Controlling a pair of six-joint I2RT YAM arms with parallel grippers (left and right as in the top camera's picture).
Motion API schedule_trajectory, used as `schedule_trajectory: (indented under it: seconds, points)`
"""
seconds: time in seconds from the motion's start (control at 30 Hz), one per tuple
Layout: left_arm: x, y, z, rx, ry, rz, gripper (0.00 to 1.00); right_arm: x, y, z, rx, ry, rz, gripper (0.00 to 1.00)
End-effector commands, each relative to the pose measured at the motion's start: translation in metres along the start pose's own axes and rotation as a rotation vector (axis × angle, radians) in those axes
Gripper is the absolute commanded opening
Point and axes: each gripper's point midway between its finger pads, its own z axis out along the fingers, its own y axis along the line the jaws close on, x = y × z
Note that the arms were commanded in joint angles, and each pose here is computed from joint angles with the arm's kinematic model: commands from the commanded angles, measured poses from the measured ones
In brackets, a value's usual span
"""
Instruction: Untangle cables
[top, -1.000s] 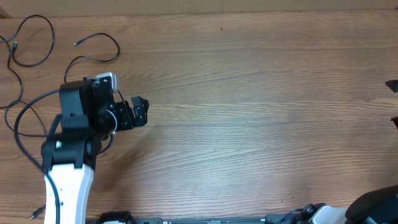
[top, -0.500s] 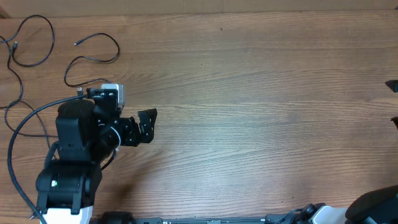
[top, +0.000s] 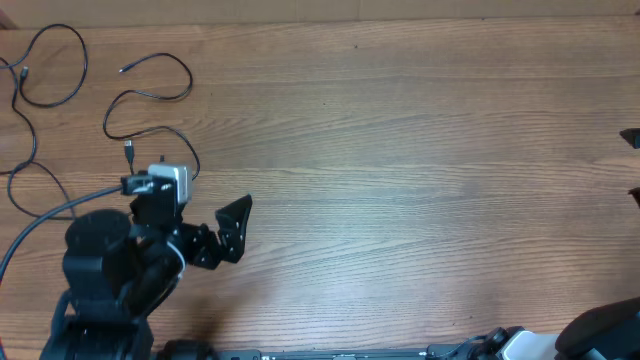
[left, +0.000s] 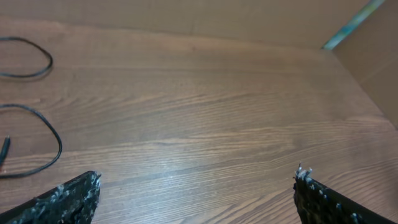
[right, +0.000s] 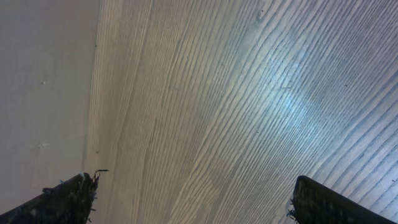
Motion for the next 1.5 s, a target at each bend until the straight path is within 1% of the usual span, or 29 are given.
schedule_trajectory:
  seconds: [0.0,0.2,1.47]
  points:
    - [0.002,-0.007,-0.008,0.025,-0.009,0.021,1.0,-0.005,0.008,-0.01,-0.014,-0.035,-0.016,1.0]
    - [0.015,-0.005,-0.009,0.018,0.043,0.0,1.0,-0.005,0.007,-0.01,-0.013,-0.035,-0.017,1.0]
    - [0.007,-0.007,-0.008,0.024,0.01,-0.043,1.0,-0.005,0.008,-0.01,-0.014,-0.035,-0.017,1.0]
